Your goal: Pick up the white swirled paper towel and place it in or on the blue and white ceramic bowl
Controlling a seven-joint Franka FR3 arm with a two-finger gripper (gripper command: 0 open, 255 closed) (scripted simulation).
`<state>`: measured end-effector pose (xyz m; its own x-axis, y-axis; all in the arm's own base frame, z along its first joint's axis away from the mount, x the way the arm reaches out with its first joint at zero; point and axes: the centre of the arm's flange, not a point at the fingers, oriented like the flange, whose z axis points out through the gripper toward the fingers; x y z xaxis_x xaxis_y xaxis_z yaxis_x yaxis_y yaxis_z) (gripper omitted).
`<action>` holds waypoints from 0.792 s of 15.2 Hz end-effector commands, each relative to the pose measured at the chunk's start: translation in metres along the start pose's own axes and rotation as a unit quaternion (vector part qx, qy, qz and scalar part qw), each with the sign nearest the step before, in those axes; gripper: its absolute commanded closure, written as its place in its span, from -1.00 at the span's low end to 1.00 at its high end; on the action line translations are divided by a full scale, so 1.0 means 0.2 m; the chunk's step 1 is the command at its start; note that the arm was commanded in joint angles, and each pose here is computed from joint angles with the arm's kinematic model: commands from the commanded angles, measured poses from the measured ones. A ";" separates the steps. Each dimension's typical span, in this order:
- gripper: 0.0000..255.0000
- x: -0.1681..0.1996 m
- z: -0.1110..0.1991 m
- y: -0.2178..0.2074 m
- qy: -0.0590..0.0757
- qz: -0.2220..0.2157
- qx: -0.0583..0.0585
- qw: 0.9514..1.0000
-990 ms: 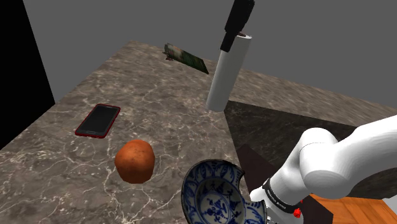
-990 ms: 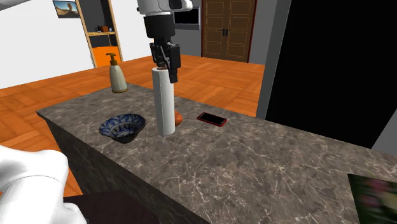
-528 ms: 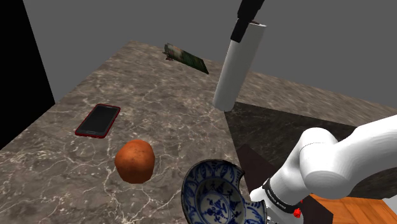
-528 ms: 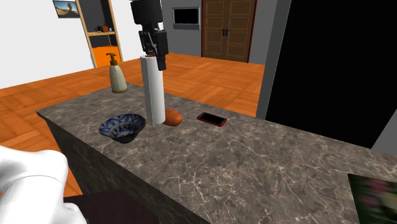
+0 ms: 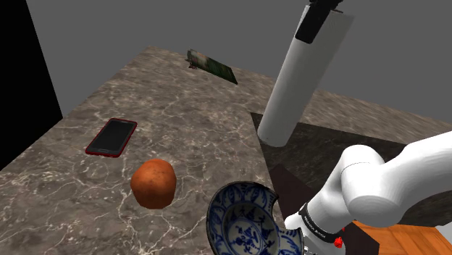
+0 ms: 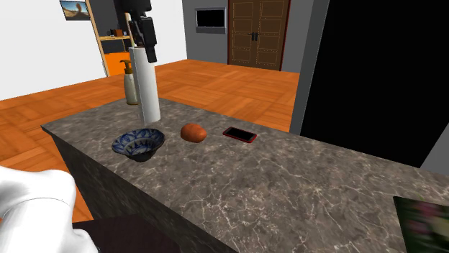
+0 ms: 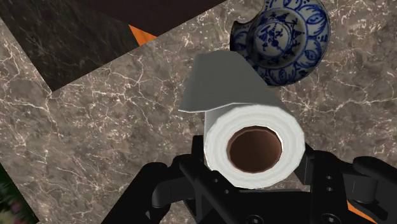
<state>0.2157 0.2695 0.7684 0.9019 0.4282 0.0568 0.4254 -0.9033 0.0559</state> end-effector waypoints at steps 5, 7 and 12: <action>1.00 -0.18 -0.15 -0.32 0.000 0.001 0.000 1.000; 1.00 -0.23 -0.20 -0.43 0.000 0.001 0.000 1.000; 1.00 -0.26 -0.11 -0.47 0.000 0.001 0.000 1.000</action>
<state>0.1278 0.3331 0.7874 0.9024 0.4272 0.0560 0.4243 -0.9038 0.0559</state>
